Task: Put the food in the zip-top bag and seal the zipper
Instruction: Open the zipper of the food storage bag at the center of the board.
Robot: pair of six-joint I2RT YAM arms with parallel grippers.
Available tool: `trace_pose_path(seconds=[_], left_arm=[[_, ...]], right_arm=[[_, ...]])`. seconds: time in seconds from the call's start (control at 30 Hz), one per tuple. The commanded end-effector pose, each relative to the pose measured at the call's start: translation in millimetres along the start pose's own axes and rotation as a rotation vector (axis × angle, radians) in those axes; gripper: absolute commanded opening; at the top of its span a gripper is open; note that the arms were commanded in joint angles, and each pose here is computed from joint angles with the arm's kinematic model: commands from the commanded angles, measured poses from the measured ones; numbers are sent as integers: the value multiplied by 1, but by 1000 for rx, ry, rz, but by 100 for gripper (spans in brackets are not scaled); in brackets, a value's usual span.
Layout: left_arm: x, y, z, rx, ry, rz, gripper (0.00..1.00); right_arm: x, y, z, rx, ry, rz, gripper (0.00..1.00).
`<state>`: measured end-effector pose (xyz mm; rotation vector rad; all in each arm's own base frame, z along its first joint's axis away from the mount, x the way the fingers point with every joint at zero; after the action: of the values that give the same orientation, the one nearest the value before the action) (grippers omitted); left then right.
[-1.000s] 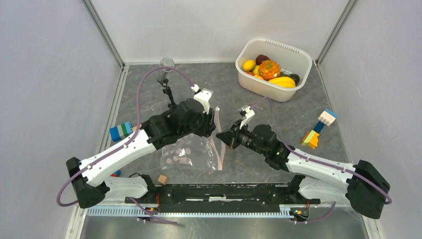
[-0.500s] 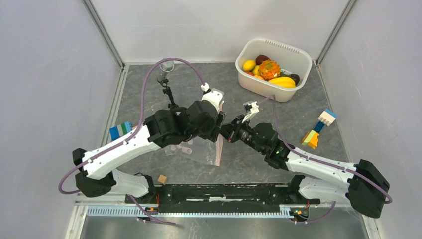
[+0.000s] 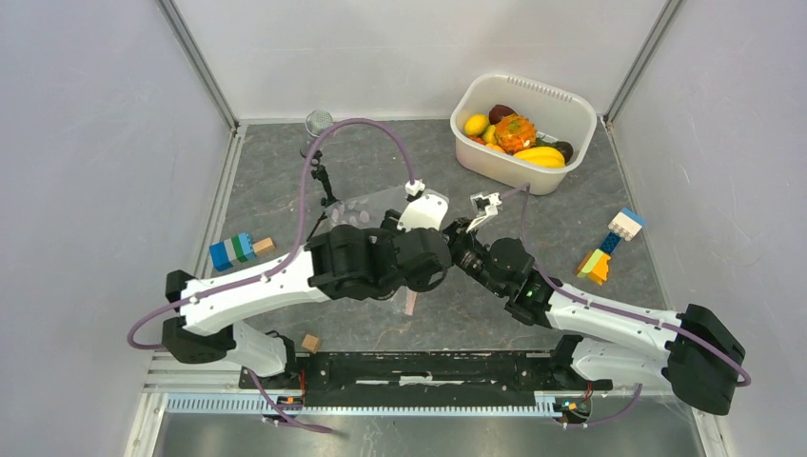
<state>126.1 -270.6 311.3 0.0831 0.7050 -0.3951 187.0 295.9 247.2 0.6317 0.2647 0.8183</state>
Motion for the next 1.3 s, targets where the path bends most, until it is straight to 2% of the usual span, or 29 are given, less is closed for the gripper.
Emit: trace_pose_path(seconds=[0.0, 0.4, 0.67, 0.7, 0.87, 1.03, 1.17, 1.27], left_arm=[[3, 13, 4, -15, -64, 153, 67], [23, 25, -10, 37, -90, 281, 61], [34, 18, -12, 58, -100, 249, 53], [36, 16, -12, 61, -98, 244, 51], [36, 25, -11, 58, -112, 270, 29], [41, 54, -14, 6, -99, 313, 7], [40, 72, -12, -55, -107, 288, 2], [31, 72, -2, -92, -133, 223, 2]], right_arm=[[0, 22, 27, 47, -94, 45, 0], [-1, 18, 22, 60, -76, 29, 0], [4, 15, 22, 37, -62, -5, 0], [4, 15, 21, 33, -59, -7, 0], [5, 4, 13, -4, -29, -60, 0], [0, -12, 2, -109, 28, -111, 0], [-1, -29, -11, -259, 155, -158, 0], [-9, -58, -24, -341, 258, -275, 0]])
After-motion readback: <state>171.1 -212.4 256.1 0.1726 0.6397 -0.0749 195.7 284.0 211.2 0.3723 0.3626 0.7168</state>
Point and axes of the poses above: each gripper's point midway between its finger pads, its own x axis out along the fingers, its own y axis along the line the jaws close on, z = x × y, the point moved 4 cm from there along -x, back along the fingers, and after that the axes turned 8 degrees about -x, right-handed, at the moved point
